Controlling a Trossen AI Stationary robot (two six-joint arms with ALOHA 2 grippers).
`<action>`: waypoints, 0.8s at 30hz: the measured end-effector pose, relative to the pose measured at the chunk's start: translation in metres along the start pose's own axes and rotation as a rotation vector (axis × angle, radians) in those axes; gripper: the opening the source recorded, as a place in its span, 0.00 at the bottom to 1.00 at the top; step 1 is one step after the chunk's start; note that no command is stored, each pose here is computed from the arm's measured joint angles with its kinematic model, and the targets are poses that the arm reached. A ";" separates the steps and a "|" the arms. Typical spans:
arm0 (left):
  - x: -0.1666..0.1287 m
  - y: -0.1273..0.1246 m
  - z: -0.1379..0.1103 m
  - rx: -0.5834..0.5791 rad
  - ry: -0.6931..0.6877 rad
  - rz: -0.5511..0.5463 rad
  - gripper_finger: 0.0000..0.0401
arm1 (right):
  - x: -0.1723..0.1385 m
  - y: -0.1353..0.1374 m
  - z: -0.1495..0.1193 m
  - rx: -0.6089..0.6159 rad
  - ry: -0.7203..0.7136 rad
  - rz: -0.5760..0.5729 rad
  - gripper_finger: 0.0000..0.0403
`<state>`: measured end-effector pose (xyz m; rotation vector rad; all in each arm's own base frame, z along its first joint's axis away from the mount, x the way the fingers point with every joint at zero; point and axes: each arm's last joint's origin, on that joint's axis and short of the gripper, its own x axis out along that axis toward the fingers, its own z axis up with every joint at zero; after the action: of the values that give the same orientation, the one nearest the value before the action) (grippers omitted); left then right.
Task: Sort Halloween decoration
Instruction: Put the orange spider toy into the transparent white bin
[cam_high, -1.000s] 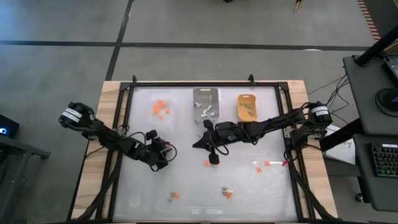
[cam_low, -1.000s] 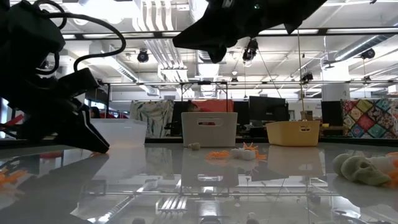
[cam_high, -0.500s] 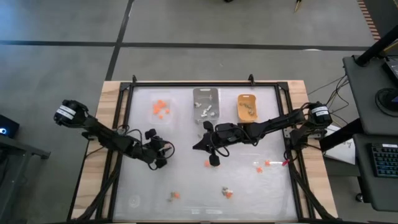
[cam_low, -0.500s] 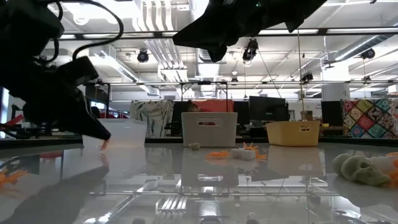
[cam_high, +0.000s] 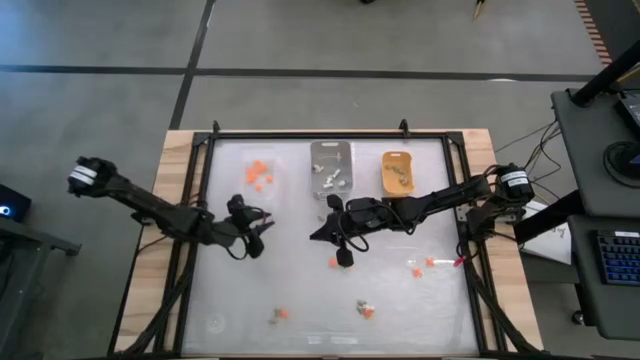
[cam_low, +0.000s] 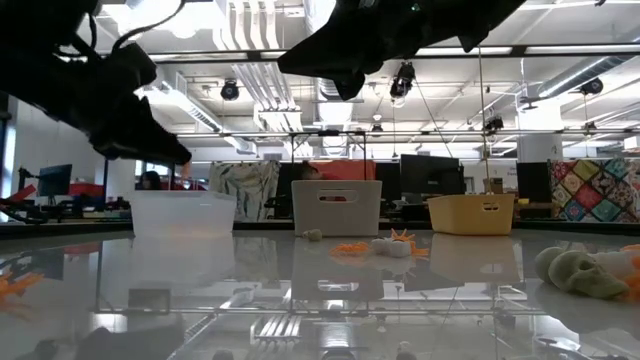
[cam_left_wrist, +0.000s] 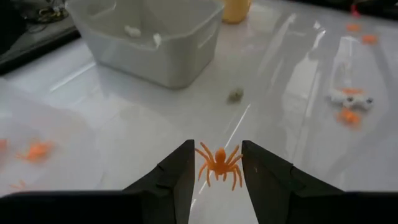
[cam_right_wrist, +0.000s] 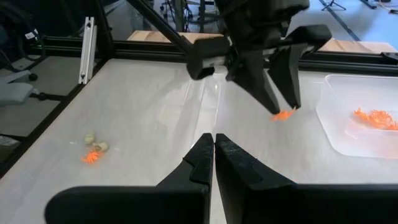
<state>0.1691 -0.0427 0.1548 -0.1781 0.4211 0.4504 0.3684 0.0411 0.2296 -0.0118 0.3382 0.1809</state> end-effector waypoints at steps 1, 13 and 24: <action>-0.002 0.000 0.002 0.001 -0.011 -0.006 0.28 | 0.000 0.000 0.000 0.000 0.000 0.000 0.02; 0.003 0.046 0.031 -0.030 -0.154 0.362 0.28 | 0.000 0.000 0.000 0.011 0.000 0.000 0.02; 0.019 0.115 0.037 -0.214 -0.015 0.386 0.29 | -0.003 0.000 -0.001 0.119 0.035 -0.002 0.02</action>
<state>0.1454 0.0765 0.1713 -0.3024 0.3927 0.8767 0.3656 0.0408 0.2293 0.1026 0.3837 0.1588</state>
